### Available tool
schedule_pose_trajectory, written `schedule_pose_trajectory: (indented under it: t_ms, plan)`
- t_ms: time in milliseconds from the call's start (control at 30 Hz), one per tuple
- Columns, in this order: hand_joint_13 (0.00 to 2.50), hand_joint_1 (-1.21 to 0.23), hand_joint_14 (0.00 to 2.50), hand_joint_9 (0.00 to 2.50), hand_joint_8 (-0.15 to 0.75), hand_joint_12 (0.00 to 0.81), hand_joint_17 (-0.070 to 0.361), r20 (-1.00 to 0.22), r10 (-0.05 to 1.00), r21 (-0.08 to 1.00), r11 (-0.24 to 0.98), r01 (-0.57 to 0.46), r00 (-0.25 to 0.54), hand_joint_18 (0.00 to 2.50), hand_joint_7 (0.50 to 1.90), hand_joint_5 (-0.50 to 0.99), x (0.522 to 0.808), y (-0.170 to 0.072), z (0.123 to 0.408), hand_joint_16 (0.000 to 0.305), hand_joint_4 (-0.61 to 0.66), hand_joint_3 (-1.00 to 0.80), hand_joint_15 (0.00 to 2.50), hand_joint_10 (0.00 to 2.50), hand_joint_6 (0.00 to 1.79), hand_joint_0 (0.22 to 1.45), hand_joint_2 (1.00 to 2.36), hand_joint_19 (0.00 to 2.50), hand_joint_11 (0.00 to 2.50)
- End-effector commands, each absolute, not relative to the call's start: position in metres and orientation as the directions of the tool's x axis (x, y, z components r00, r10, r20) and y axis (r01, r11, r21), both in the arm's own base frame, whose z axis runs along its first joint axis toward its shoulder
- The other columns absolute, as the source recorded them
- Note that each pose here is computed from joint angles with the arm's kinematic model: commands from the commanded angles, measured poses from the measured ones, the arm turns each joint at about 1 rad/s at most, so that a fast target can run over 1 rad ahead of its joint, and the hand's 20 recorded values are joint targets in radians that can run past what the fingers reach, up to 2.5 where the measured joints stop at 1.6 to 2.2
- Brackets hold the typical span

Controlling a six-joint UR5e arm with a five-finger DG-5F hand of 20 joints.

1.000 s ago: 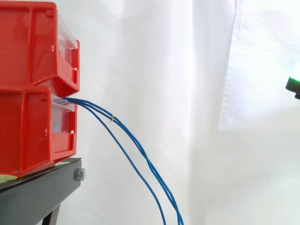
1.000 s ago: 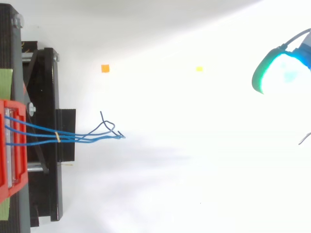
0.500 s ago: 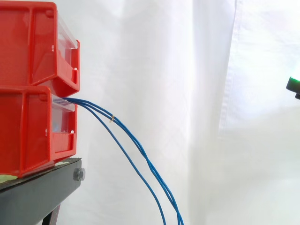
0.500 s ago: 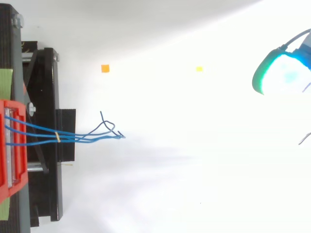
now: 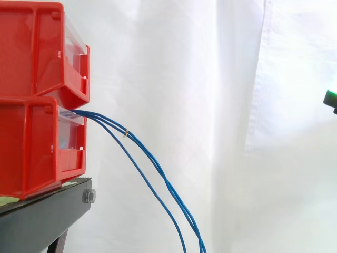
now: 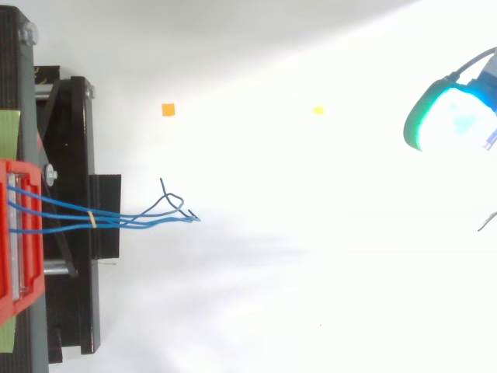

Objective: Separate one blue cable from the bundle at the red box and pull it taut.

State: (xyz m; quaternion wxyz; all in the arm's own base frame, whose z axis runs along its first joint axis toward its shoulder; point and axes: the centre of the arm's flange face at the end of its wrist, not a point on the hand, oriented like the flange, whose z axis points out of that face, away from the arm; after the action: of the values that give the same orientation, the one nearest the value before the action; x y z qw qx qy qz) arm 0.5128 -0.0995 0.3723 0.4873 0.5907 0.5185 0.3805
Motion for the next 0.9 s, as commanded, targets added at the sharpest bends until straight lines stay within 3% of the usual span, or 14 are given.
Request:
schedule_pose_trajectory:
  t_ms: [0,100,233,567,733,867]
  plan:
    - [0.61,-0.65,0.02,0.70,0.258,0.297,0.096,-0.063,0.983,0.968,0.018,0.252,0.174,0.42,0.76,-0.19,0.512,-0.101,0.371,0.043,0.15,-0.47,0.39,0.02,0.50,0.52,1.00,0.60,0.55]
    - [0.61,-0.65,0.02,0.70,0.256,0.295,0.096,-0.071,0.977,0.986,0.038,0.161,0.202,0.41,0.77,-0.19,0.529,-0.100,0.370,0.043,0.15,-0.47,0.39,0.02,0.50,0.52,1.00,0.59,0.56]
    - [0.61,-0.65,0.02,0.70,0.256,0.296,0.095,-0.143,0.957,0.986,0.117,0.118,0.254,0.41,0.77,-0.19,0.554,-0.100,0.355,0.042,0.15,-0.47,0.39,0.02,0.50,0.52,1.00,0.60,0.56]
    - [0.60,-0.65,0.02,0.70,0.257,0.297,0.094,-0.161,0.947,0.985,0.137,0.105,0.278,0.40,0.77,-0.19,0.599,-0.093,0.345,0.042,0.15,-0.48,0.39,0.02,0.50,0.52,1.00,0.60,0.57]
    - [0.60,-0.65,0.02,0.70,0.252,0.295,0.094,-0.203,0.937,0.976,0.170,0.136,0.283,0.40,0.77,-0.19,0.632,-0.090,0.316,0.042,0.15,-0.47,0.39,0.01,0.50,0.52,1.00,0.59,0.57]
    - [0.60,-0.65,0.02,0.70,0.251,0.294,0.094,-0.198,0.936,0.978,0.170,0.118,0.290,0.40,0.77,-0.19,0.640,-0.089,0.307,0.042,0.15,-0.47,0.40,0.02,0.50,0.52,1.00,0.60,0.57]
